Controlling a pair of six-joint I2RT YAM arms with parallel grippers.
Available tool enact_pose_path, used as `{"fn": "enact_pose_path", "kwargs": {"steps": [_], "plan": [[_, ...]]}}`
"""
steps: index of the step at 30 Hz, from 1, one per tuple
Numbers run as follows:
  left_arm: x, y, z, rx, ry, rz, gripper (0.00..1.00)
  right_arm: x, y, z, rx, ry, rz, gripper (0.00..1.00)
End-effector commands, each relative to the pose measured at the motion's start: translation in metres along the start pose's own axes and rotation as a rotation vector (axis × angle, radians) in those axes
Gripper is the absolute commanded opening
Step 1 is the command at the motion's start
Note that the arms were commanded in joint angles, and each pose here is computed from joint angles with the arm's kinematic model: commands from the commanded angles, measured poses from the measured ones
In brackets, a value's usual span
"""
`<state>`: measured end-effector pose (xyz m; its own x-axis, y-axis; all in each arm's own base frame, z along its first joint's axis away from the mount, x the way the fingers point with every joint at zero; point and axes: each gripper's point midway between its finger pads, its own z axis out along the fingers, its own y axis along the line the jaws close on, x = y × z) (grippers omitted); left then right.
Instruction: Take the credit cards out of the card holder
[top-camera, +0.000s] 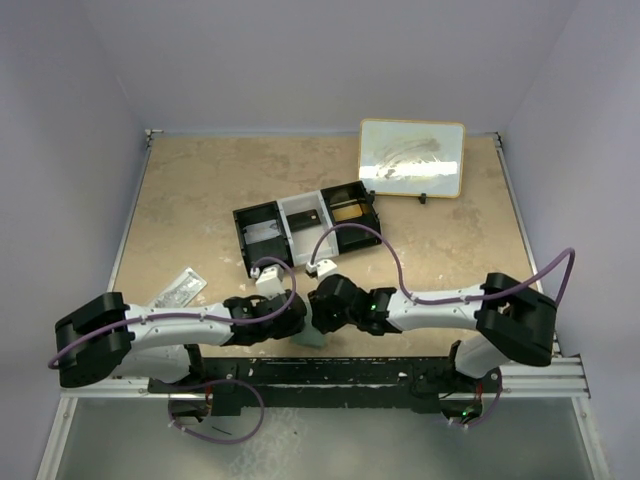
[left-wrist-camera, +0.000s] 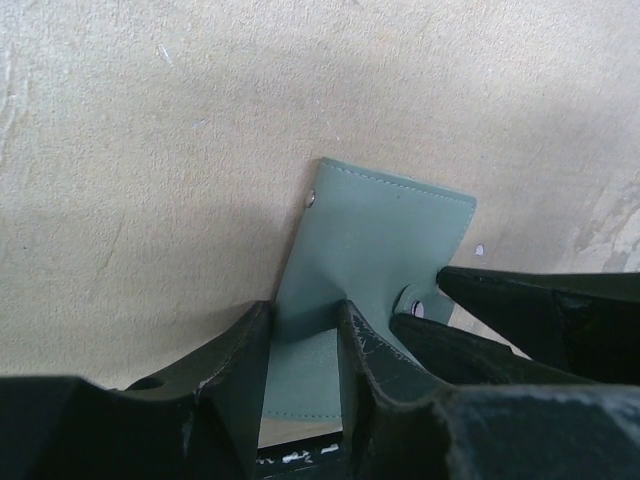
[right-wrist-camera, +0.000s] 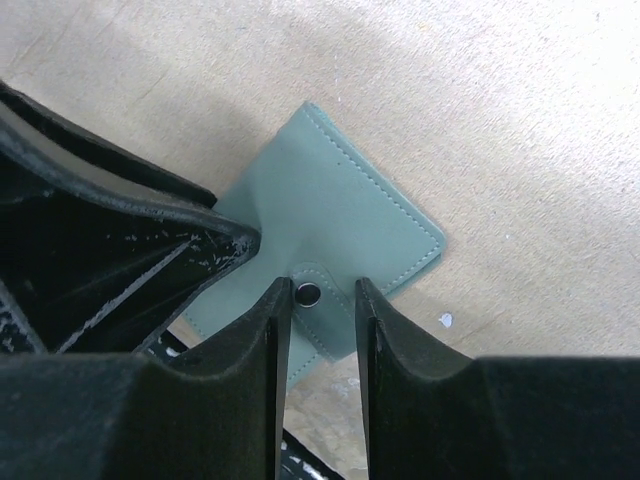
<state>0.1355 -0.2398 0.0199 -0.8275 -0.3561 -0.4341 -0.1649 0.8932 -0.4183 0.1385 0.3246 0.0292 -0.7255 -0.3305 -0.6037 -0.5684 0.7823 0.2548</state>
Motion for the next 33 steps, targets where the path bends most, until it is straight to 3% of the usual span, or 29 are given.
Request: {"fn": "enact_pose_path", "kwargs": {"steps": [1, 4, 10, 15, 23, 33], "plan": [[0.005, 0.05, 0.015, -0.18, -0.025, 0.024, 0.28, 0.003, 0.023, -0.017, -0.147, -0.002, 0.012, 0.01], [0.007, 0.062, 0.019, -0.231, -0.036, 0.011, 0.26, -0.008, 0.031, -0.028, -0.197, -0.052, 0.037, 0.0], [0.012, 0.072, 0.022, -0.232, -0.034, -0.028, 0.23, 0.0, -0.007, -0.034, -0.089, -0.051, 0.187, 0.0], [0.01, 0.057, 0.021, -0.169, -0.028, -0.012, 0.24, -0.016, 0.002, -0.038, -0.132, -0.104, 0.137, 0.19], [0.008, 0.048, 0.019, -0.157, -0.023, 0.022, 0.24, -0.028, -0.005, -0.028, -0.03, -0.073, 0.096, 0.38], [0.005, 0.045, 0.017, -0.149, -0.031, 0.016, 0.24, -0.011, -0.018, -0.004, 0.062, 0.013, -0.001, 0.48]]}}
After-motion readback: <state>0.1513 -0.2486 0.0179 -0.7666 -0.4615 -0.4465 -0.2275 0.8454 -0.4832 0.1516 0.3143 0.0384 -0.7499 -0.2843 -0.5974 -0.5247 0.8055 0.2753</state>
